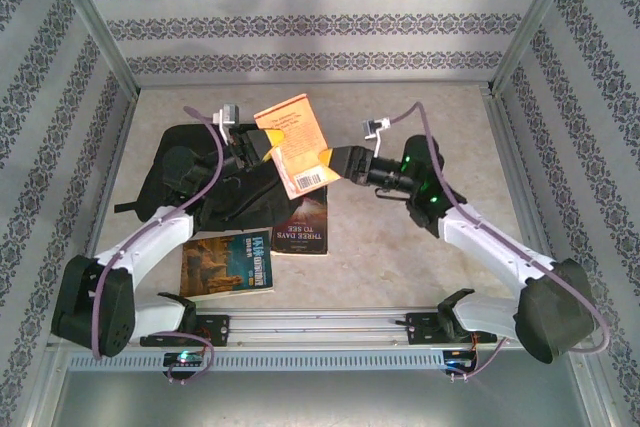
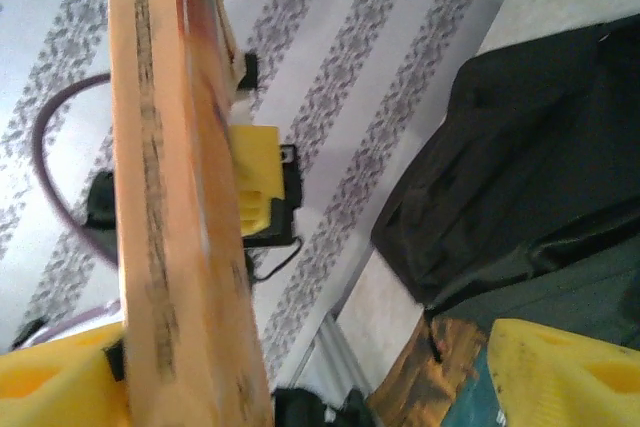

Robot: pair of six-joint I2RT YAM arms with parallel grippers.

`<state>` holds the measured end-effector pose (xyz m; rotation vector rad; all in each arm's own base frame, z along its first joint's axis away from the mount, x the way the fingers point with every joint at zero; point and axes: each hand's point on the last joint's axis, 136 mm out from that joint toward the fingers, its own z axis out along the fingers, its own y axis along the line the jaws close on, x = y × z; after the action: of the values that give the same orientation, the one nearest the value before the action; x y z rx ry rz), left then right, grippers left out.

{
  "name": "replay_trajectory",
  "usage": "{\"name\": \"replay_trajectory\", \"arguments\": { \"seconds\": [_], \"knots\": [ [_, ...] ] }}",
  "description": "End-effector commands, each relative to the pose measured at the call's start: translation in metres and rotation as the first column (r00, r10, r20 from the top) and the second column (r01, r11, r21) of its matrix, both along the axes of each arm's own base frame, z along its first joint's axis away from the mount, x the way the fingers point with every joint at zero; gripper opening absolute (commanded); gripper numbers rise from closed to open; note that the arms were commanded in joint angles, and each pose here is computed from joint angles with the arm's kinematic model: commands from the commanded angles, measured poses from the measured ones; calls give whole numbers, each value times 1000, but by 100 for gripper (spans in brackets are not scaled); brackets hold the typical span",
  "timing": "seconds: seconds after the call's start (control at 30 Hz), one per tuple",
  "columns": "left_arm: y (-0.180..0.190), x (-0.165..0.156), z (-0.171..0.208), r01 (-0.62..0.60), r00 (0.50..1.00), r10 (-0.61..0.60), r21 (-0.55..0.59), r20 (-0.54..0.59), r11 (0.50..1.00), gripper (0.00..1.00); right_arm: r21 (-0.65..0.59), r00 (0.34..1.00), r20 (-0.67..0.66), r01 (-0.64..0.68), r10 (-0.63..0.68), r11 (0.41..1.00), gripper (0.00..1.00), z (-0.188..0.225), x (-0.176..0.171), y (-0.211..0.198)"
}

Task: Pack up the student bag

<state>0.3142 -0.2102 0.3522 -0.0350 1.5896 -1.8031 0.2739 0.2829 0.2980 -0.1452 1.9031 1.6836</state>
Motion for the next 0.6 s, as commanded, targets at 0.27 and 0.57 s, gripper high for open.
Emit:
{"name": "replay_trajectory", "arguments": {
  "seconds": [0.27,0.57],
  "knots": [
    [24,13,12,-335,942,335,-14,23,942,0,386,960,93,211,-265,898,85,63,10,4],
    [26,14,-8,-369,929,369,11,-24,929,0,410,976,39,180,-215,894,66,54,12,24]
  ]
}}
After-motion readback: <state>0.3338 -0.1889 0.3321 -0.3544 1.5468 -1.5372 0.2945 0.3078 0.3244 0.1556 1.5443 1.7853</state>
